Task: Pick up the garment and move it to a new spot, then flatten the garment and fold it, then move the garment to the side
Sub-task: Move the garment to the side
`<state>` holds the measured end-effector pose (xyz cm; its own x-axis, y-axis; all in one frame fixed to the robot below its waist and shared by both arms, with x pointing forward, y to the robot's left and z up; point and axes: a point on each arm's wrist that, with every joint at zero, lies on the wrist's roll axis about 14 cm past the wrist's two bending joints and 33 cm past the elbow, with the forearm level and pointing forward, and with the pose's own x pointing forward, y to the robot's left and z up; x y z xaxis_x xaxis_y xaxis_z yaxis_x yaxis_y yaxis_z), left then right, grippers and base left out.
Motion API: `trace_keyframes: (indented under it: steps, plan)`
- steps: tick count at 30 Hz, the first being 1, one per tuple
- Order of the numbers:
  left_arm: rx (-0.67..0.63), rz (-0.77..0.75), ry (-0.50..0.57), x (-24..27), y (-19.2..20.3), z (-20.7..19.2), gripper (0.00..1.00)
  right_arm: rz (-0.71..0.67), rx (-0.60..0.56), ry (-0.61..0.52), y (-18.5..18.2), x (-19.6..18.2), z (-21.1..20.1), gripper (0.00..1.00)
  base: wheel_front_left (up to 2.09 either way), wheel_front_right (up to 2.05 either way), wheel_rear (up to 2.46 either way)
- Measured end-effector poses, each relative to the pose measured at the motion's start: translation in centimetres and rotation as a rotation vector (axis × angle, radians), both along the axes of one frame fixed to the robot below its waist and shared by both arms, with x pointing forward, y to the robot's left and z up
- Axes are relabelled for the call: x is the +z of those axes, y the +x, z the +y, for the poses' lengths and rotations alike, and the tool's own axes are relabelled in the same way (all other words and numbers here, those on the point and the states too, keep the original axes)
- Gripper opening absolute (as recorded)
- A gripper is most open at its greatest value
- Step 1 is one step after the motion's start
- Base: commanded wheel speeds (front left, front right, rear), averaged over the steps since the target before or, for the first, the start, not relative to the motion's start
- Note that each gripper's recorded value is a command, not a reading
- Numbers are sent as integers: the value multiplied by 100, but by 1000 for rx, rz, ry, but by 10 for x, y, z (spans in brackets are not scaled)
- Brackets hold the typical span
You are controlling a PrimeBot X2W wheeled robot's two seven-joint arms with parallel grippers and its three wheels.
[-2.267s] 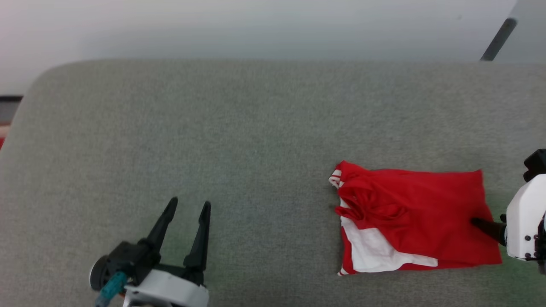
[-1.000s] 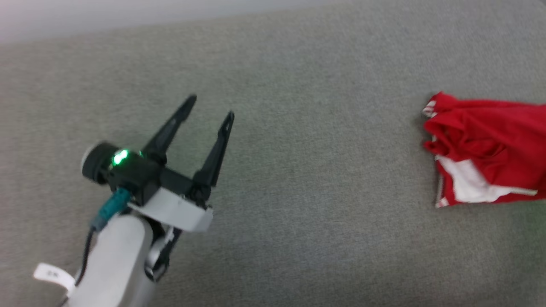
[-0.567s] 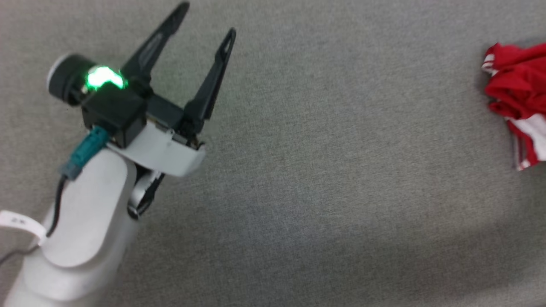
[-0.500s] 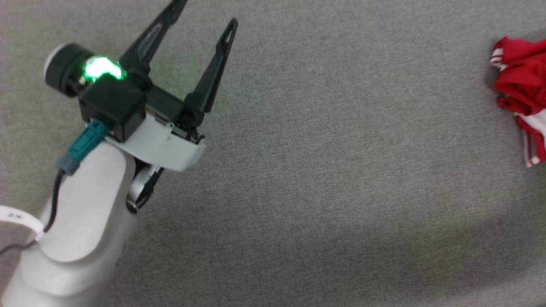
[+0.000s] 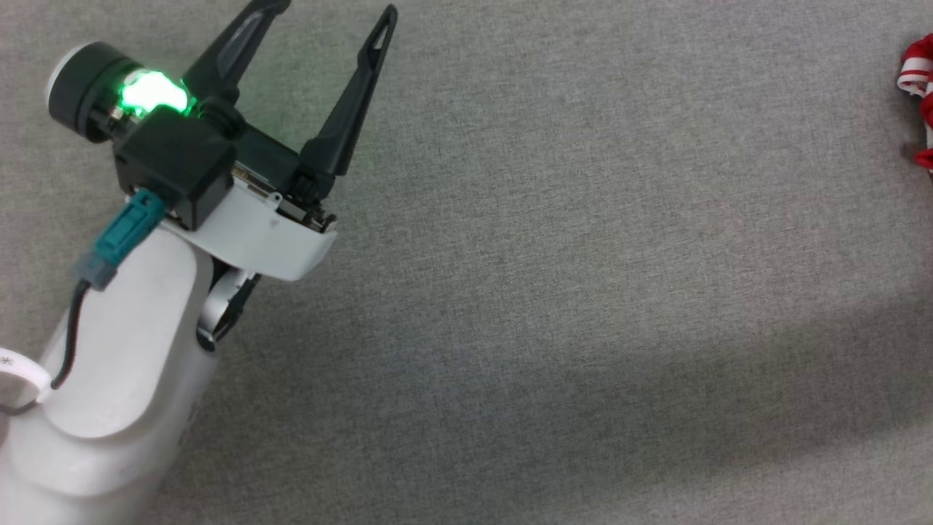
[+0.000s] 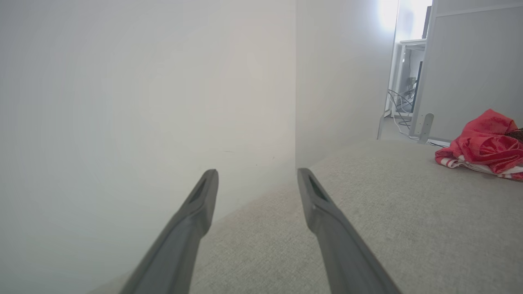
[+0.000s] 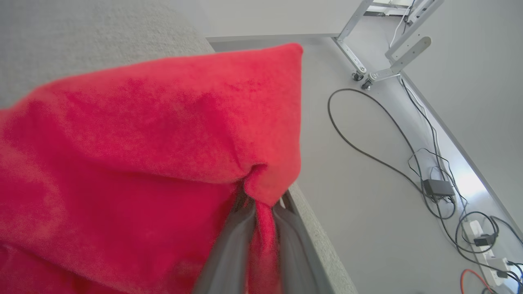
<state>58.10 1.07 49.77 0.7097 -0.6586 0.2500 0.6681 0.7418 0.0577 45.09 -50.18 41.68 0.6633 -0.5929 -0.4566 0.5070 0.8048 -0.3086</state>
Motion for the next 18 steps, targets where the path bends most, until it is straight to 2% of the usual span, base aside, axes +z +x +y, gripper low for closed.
trace_keyframes:
  steps: [4,5,6,7,8,14,18]
  plan:
    - [10,3,5,-1,0,4,100,4,-13,9,-1,-6,1,0,0,0,0]
    - [12,2,6,0,0,5,100,-7,-15,10,0,-5,1,5,0,0,0]
    - [15,1,6,1,-1,6,100,-18,-16,11,1,-4,1,34,0,0,0]
    - [18,2,6,2,-1,7,100,-25,-13,8,3,-2,2,82,0,0,0]
    - [22,3,5,3,-2,8,100,-30,-9,4,3,0,3,100,0,0,0]
    - [60,27,-12,9,-13,14,100,-67,42,-7,13,14,14,100,0,0,0]
    - [98,54,-35,14,-24,22,100,-56,117,-30,20,24,29,100,0,0,0]
